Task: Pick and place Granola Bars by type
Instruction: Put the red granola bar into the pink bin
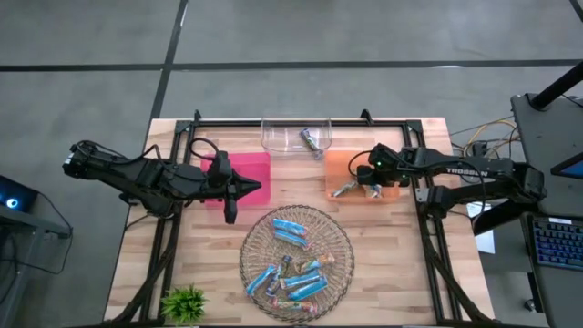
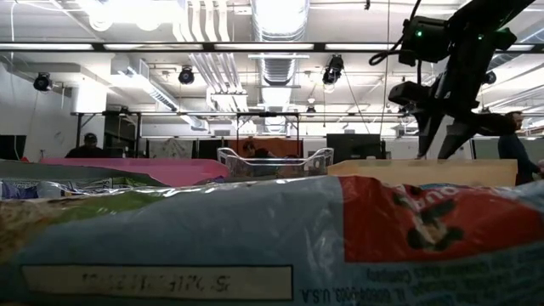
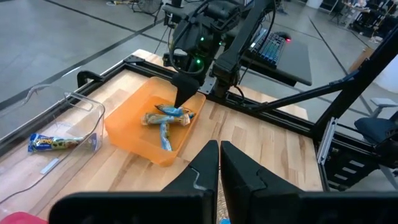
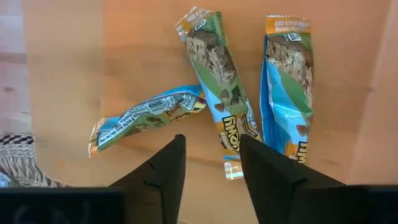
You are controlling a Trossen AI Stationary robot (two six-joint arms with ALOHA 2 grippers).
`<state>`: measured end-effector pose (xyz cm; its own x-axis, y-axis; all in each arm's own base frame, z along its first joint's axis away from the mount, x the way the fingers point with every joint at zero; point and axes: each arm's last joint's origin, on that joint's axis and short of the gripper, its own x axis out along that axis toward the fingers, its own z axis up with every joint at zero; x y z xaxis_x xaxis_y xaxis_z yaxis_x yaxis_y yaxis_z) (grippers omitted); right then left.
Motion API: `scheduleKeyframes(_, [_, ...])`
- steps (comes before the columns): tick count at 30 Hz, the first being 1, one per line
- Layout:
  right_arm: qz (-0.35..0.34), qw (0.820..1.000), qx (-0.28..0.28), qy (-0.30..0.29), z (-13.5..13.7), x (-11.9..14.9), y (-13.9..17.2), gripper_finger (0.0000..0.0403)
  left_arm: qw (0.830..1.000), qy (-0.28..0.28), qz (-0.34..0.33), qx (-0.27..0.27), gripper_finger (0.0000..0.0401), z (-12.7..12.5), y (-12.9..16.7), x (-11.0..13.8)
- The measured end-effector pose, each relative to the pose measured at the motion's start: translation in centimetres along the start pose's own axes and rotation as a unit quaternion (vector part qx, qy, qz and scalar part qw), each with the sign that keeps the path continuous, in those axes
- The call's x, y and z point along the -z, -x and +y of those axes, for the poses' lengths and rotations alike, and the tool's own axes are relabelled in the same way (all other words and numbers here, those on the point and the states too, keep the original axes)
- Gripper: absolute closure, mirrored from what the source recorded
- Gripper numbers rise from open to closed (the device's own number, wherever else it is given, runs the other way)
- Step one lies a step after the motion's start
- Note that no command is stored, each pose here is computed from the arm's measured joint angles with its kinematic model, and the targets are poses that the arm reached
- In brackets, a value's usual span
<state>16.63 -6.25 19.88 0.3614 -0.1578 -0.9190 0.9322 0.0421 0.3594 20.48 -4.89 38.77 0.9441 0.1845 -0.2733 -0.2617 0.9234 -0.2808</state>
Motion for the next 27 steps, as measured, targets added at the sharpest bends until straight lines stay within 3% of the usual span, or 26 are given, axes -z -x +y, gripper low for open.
scheduleKeyframes(7, [-0.008,1.000,-0.016,0.009,0.31,-0.13,0.00,0.0239,1.000,0.002,0.000,0.000,0.0401,0.00,0.00,0.00])
scheduleKeyframes(13, [-0.010,1.000,-0.020,0.015,0.39,-0.17,0.00,0.0250,1.000,0.002,0.000,0.000,0.0401,0.00,0.00,0.00])
scheduleKeyframes(19, [-0.010,1.000,-0.019,0.019,0.39,-0.17,0.00,0.0289,1.000,0.002,0.000,0.000,0.0401,0.00,0.00,0.00])
scheduleKeyframes(27, [-0.011,0.999,-0.019,0.025,0.39,-0.17,0.00,0.0370,1.000,0.002,0.000,0.000,0.0401,0.00,0.00,0.00])
